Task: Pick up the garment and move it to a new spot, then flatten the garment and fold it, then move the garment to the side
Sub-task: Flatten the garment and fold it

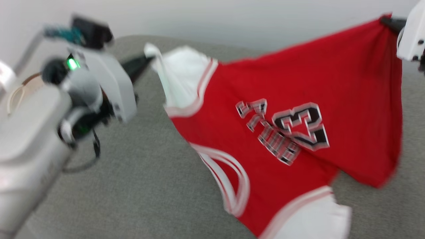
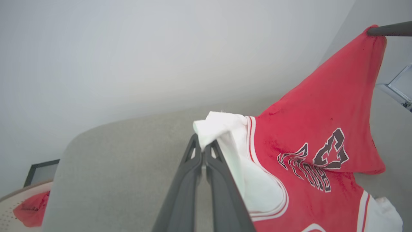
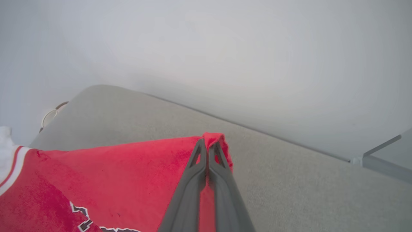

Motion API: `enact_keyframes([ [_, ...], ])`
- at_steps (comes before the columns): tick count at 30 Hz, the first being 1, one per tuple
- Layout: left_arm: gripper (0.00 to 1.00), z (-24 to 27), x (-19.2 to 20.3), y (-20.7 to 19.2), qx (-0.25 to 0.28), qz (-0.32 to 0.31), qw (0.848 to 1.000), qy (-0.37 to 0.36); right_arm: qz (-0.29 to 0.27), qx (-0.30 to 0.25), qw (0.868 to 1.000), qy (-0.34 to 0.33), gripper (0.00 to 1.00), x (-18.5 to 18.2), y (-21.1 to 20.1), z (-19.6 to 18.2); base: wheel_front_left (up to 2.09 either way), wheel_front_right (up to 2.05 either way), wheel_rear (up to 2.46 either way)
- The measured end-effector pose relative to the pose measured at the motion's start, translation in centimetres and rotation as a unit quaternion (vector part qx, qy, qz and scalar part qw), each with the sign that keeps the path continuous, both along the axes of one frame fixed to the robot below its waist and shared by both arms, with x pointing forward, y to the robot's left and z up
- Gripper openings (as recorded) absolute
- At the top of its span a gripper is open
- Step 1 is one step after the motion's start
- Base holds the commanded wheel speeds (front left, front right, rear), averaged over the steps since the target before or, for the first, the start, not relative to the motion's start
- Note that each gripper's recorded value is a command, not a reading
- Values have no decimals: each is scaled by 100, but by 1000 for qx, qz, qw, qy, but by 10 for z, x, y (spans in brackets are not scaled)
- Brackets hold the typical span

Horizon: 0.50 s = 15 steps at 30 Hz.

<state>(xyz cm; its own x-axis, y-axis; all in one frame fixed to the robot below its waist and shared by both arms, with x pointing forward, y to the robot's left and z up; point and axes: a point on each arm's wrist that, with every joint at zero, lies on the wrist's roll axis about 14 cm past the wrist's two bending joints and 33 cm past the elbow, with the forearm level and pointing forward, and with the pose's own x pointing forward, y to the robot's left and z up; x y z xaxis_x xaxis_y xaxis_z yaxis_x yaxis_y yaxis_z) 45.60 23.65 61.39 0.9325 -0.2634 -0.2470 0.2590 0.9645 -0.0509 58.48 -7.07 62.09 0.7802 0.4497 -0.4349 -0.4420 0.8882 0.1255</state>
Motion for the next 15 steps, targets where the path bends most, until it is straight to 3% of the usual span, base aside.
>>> enact_keyframes([
  [6, 0, 88, 25, 3, 33, 10, 997, -73, -28, 20, 990, -136, 0, -4, -13, 76, 0, 0, 0],
  [15, 0, 184, 50, -9, 32, 30, 985, -168, -61, 28, 966, -252, 0, -21, -33, 137, 0, 0, 0],
])
